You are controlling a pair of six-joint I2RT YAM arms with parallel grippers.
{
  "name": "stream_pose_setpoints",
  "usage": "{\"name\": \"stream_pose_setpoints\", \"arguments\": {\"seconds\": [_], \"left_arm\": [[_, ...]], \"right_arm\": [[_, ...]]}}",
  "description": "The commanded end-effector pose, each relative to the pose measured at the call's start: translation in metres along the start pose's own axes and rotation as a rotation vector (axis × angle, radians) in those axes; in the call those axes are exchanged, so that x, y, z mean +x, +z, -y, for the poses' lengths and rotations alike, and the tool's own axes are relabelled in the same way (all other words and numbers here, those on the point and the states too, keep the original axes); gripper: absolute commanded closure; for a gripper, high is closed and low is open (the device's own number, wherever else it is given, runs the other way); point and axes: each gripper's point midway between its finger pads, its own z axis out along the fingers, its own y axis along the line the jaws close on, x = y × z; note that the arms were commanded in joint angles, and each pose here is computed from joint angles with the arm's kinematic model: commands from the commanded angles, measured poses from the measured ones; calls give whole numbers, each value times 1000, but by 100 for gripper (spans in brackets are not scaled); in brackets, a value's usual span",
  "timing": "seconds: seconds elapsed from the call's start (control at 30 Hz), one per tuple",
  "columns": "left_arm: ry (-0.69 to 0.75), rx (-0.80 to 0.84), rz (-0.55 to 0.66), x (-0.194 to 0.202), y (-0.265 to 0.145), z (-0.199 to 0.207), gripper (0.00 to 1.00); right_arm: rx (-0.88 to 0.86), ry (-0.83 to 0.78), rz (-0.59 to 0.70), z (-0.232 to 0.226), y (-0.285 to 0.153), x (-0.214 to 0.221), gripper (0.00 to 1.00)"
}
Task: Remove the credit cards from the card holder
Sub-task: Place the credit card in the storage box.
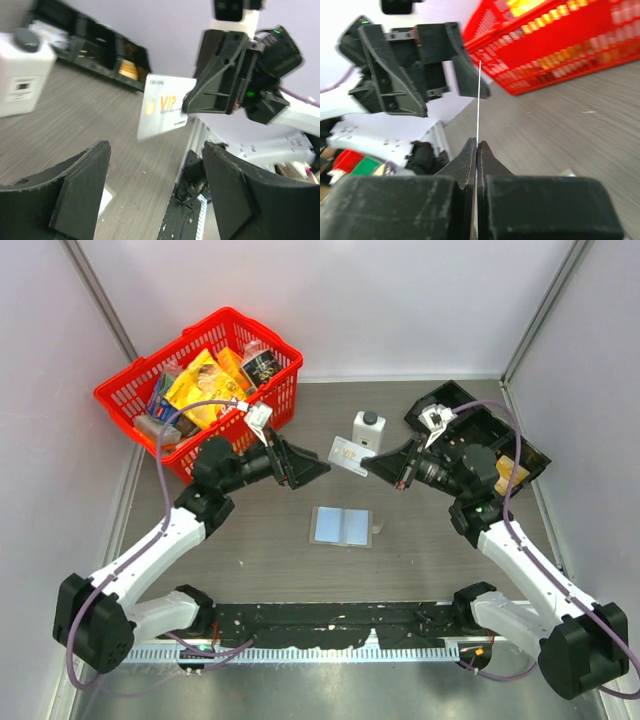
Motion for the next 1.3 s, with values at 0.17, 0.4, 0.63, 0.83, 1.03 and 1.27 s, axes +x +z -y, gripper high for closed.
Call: {"name": "stream_pose_setpoints", "arguments": {"seconds": [0.17, 0.4, 0.63, 0.83, 1.03, 1.27], "left_arm": [[185, -832, 38, -41, -91, -96, 5], [325, -1213, 68, -41, -172, -127, 0], [358, -1196, 73, -29, -175, -128, 0], [374, -1199, 97, -34, -180, -123, 0], [376, -1196, 89, -33, -178, -124, 0], [381, -1179, 78, -31, -175, -124, 0]], "right_arm": [[530, -73, 127, 88, -44, -65, 99], [886, 84, 283, 188, -108, -104, 99], [1121, 99, 254, 281, -125, -112, 99], [1210, 107, 180, 353, -119, -120, 99], [1267, 201, 116, 413, -111, -110, 99], [1243, 330, 63, 435, -98, -90, 97]]}}
